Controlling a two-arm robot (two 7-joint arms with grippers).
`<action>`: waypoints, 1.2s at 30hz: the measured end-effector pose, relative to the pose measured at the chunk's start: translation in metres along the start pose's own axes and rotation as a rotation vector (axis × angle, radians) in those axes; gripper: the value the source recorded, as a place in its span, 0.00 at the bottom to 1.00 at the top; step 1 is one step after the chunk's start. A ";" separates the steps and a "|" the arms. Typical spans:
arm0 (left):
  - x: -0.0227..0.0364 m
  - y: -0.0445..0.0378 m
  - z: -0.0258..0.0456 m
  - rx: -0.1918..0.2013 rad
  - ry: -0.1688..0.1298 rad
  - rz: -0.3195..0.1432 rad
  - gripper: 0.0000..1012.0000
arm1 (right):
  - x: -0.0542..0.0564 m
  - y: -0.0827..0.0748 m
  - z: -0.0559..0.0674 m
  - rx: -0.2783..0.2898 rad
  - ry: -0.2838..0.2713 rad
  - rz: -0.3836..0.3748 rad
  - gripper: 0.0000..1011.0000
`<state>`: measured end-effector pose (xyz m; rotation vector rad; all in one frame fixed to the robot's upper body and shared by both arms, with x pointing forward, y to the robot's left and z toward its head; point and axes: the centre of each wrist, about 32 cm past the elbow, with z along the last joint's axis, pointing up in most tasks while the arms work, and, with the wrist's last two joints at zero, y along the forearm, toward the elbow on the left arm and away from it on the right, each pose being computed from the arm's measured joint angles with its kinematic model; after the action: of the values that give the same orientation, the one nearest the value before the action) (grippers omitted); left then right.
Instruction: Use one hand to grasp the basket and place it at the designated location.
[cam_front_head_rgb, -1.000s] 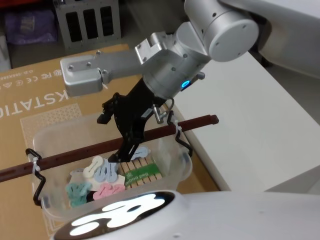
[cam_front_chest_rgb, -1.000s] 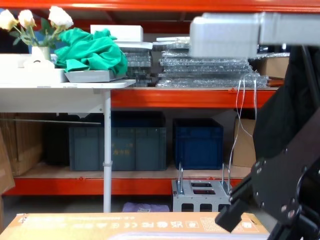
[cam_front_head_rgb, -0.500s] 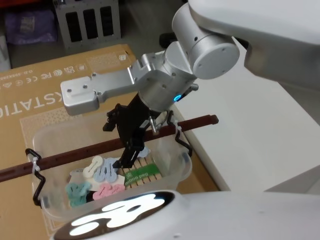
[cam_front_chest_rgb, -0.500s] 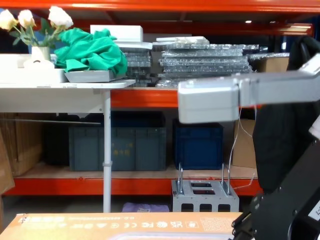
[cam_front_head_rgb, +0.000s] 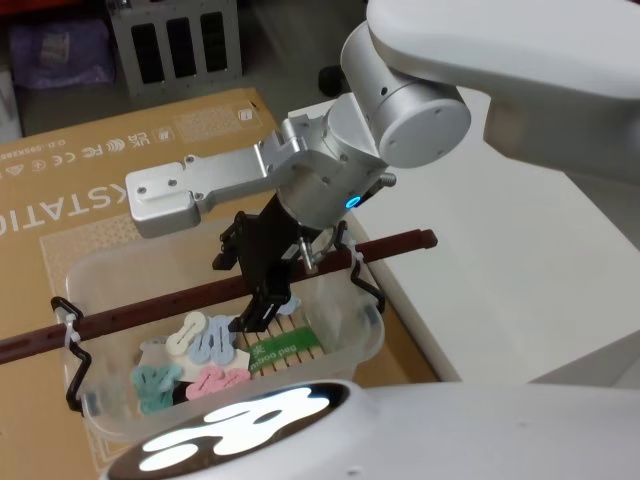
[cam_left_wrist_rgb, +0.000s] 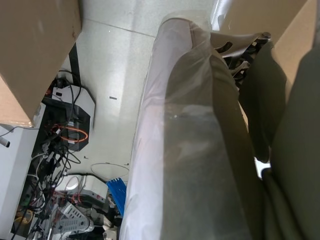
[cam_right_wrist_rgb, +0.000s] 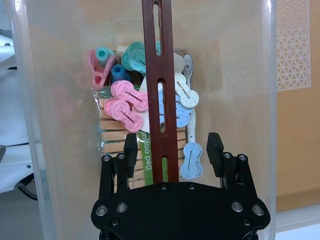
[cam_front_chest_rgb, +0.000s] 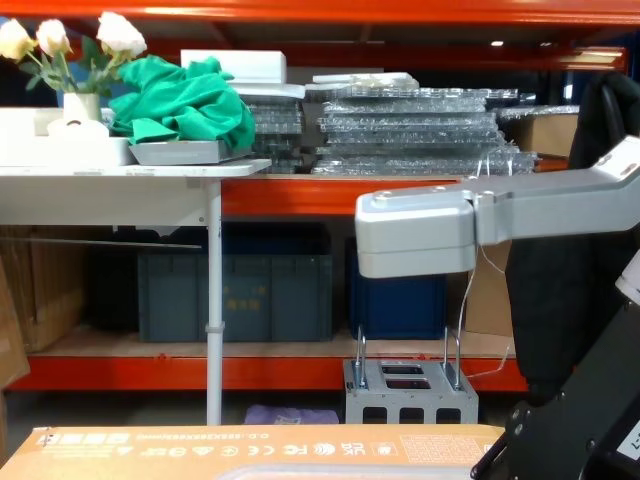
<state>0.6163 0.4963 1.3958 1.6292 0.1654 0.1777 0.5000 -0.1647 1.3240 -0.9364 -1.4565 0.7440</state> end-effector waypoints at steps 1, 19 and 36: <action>0.0000 0.0000 0.0000 0.000 0.000 0.000 0.00 | 0.000 0.000 0.000 -0.001 0.000 0.000 0.83; 0.0000 0.0000 0.0000 0.000 0.000 0.000 0.00 | 0.000 -0.002 0.001 -0.011 0.006 -0.004 0.26; 0.0000 0.0000 0.0000 0.000 0.000 0.000 0.00 | 0.000 -0.019 -0.002 -0.024 0.036 -0.052 0.24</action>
<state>0.6163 0.4963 1.3958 1.6292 0.1654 0.1777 0.4993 -0.1735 1.3407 -0.9221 -1.4550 0.6697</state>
